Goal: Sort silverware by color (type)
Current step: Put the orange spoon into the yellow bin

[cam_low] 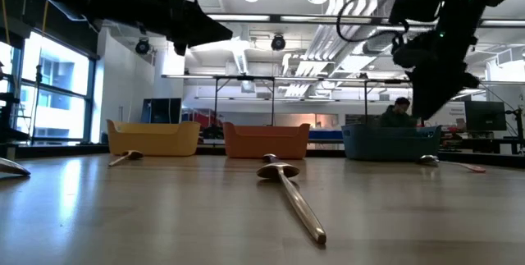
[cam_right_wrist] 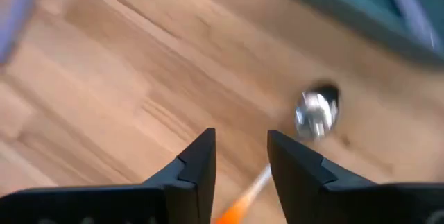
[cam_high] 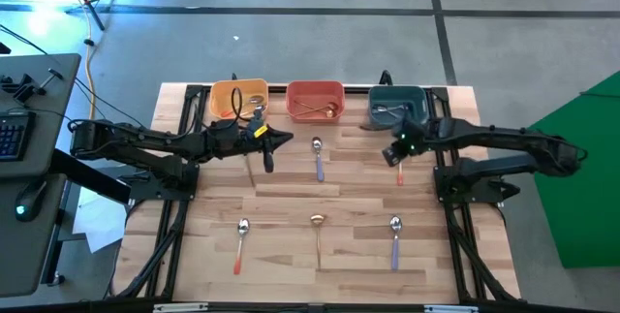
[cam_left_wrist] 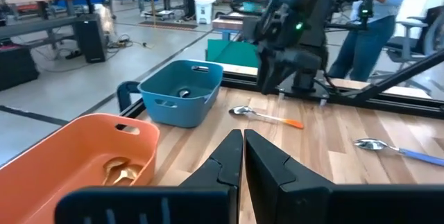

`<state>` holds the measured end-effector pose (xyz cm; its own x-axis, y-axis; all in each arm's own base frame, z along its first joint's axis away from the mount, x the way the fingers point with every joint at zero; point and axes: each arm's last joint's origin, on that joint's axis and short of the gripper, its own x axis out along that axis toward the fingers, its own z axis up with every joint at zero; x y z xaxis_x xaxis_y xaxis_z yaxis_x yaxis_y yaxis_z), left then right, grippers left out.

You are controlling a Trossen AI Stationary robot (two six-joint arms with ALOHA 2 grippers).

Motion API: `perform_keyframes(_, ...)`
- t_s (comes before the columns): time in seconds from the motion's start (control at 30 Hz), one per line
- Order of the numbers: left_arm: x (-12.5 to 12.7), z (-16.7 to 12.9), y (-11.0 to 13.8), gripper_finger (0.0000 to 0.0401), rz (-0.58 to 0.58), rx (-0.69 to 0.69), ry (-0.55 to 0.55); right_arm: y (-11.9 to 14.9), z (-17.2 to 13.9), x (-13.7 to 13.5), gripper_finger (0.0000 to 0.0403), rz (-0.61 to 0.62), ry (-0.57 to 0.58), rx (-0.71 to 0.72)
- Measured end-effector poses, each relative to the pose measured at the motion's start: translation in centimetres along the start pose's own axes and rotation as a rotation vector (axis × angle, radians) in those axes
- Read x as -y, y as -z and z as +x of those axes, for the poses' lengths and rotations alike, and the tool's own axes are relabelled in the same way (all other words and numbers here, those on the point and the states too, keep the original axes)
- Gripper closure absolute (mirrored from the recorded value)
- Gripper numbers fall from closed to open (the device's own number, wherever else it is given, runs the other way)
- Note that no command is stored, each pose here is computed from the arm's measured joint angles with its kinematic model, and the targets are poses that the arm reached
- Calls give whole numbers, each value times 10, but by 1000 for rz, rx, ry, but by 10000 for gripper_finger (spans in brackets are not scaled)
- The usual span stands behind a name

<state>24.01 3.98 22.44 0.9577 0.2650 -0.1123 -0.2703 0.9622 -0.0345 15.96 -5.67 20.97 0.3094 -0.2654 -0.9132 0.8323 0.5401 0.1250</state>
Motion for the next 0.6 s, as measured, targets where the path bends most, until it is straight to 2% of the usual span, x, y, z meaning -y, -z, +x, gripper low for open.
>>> perform_keyframes(0.13,1,0,0,393,0,1,31,11,14,-1,276,143,84,-83)
perform_keyframes(0.3,3,0,0,393,5,0,78,19,43,6,277,230,210,-95)
perform_keyframes(0.43,5,0,0,393,10,-2,112,20,67,10,277,258,191,-57)
perform_keyframes(0.6,8,-1,0,393,-3,0,129,18,83,14,280,266,186,-22)
